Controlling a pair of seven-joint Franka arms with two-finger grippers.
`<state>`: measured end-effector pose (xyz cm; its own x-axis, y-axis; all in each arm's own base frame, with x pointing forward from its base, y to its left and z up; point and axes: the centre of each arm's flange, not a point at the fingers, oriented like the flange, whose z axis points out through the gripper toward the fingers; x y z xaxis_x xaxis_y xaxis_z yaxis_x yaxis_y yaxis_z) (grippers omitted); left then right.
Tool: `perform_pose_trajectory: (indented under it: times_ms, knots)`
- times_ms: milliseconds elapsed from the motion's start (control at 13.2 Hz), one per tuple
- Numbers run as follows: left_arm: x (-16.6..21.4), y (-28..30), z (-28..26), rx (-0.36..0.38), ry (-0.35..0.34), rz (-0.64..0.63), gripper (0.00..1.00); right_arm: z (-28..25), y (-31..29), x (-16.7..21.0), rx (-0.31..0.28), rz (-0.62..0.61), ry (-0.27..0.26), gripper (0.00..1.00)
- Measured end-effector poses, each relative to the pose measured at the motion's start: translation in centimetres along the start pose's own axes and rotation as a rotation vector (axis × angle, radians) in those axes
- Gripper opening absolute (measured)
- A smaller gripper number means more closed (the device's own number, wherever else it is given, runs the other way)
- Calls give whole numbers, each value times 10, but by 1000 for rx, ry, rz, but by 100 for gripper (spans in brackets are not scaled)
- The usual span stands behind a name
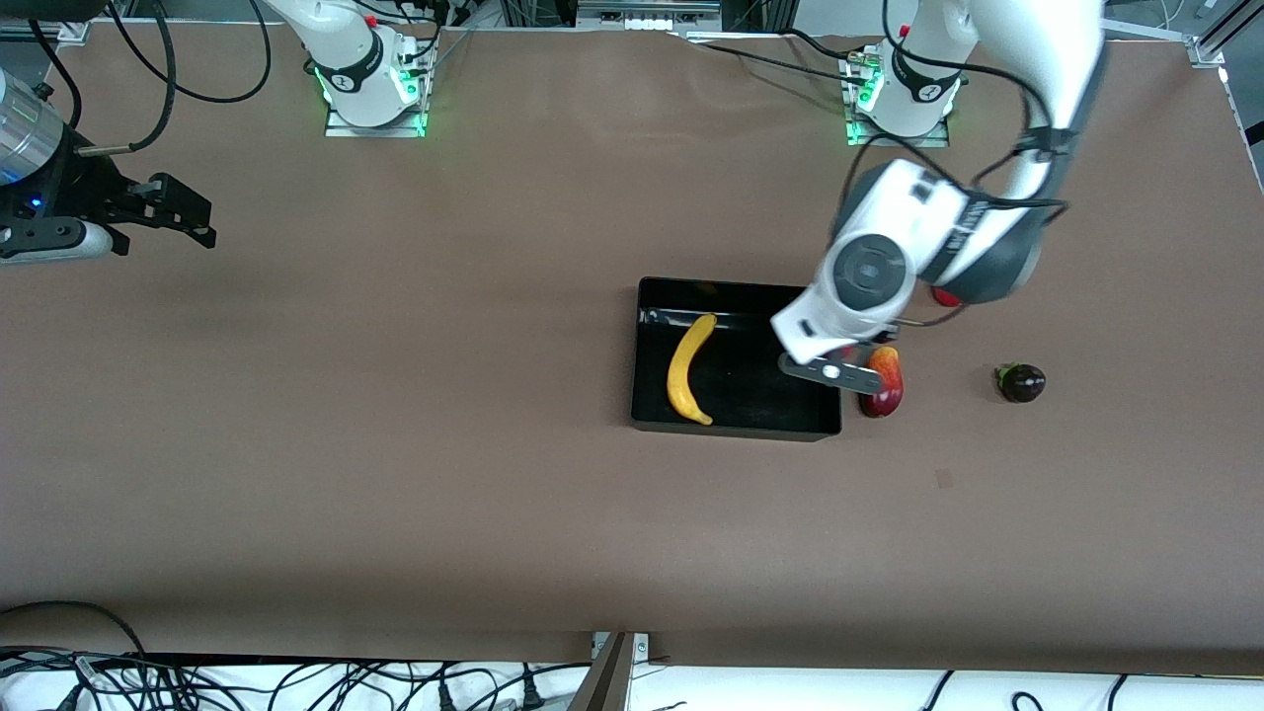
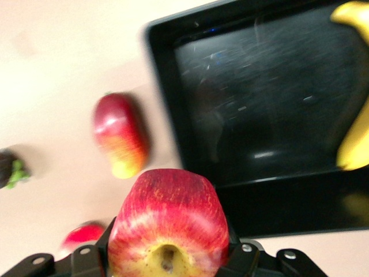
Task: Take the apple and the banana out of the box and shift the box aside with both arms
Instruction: 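Lift the apple out with the left gripper and set it beside the pomegranate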
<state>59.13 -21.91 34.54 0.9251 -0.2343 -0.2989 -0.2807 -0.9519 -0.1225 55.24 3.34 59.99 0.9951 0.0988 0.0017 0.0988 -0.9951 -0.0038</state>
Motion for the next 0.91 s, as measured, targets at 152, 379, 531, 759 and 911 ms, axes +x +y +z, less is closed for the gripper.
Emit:
perform_pose_trajectory:
  times_ms: [152,379,531,759,911]
  knots:
    - [-1,-58,20,-24,-58,34,70,0,0,0,0,0,0,100]
    - [-19,-116,71,-68,-147,68,70,0,0,0,0,0,0,100]
    - [-35,-123,106,-79,-124,66,70,0,0,0,0,0,0,100]
    - [-64,-105,161,-84,-35,85,70,0,0,0,0,0,-1,100]
    - [-79,-104,184,-93,-26,84,70,0,0,0,0,0,0,100]
